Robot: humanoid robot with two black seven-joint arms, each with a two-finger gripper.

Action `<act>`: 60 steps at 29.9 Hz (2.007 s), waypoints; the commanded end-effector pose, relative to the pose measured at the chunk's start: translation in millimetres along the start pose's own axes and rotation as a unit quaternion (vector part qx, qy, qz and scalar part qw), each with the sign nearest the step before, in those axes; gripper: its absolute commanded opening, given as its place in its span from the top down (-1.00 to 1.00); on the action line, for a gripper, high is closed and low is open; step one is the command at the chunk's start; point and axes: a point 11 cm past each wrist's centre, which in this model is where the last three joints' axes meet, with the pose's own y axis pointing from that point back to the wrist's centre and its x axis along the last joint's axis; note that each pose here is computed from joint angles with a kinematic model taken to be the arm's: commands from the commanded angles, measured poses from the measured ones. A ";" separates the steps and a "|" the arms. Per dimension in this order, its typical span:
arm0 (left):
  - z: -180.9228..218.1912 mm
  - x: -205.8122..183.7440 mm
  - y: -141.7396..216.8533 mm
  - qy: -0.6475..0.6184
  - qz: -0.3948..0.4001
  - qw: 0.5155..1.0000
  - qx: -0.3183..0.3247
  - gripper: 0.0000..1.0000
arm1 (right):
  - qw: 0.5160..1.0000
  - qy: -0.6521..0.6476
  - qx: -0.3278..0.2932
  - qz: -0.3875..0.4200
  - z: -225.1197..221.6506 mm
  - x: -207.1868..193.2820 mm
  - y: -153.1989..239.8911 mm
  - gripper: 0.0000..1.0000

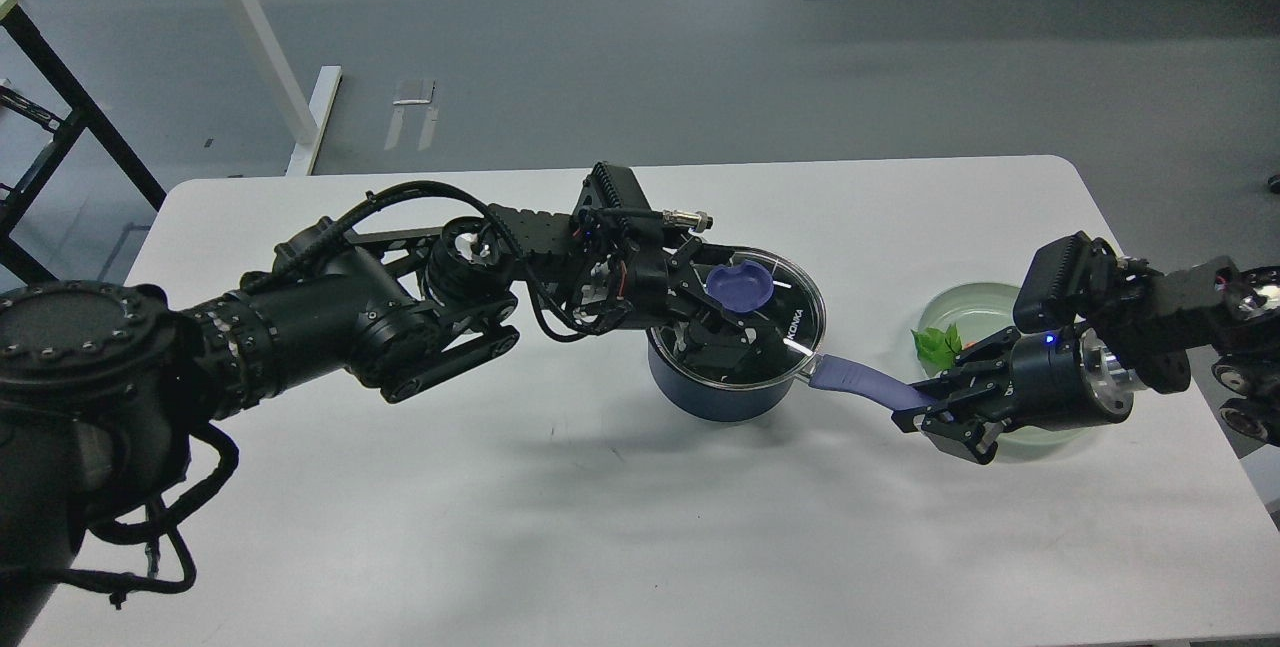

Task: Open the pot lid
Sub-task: 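Reach the left gripper over the pot to the purple lid knob, then grasp the purple knob with the left gripper and lift the glass lid, then carry the glass lid beside the pot and release it on the table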

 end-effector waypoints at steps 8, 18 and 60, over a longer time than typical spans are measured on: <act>-3.4 -3.3 -3.7 -0.003 -0.001 1.000 0.009 -0.49 | 1.000 0.000 0.001 0.001 -0.4 -0.2 -0.4 0.35; -5.9 4.2 -1.8 -0.017 0.006 1.000 0.010 0.39 | 1.000 0.001 0.001 0.004 -0.6 -0.5 -0.7 0.35; -48.9 -206.6 284.9 0.042 -0.110 0.977 0.175 0.22 | 1.000 -0.007 -0.012 0.007 5.8 -6.6 9.3 0.33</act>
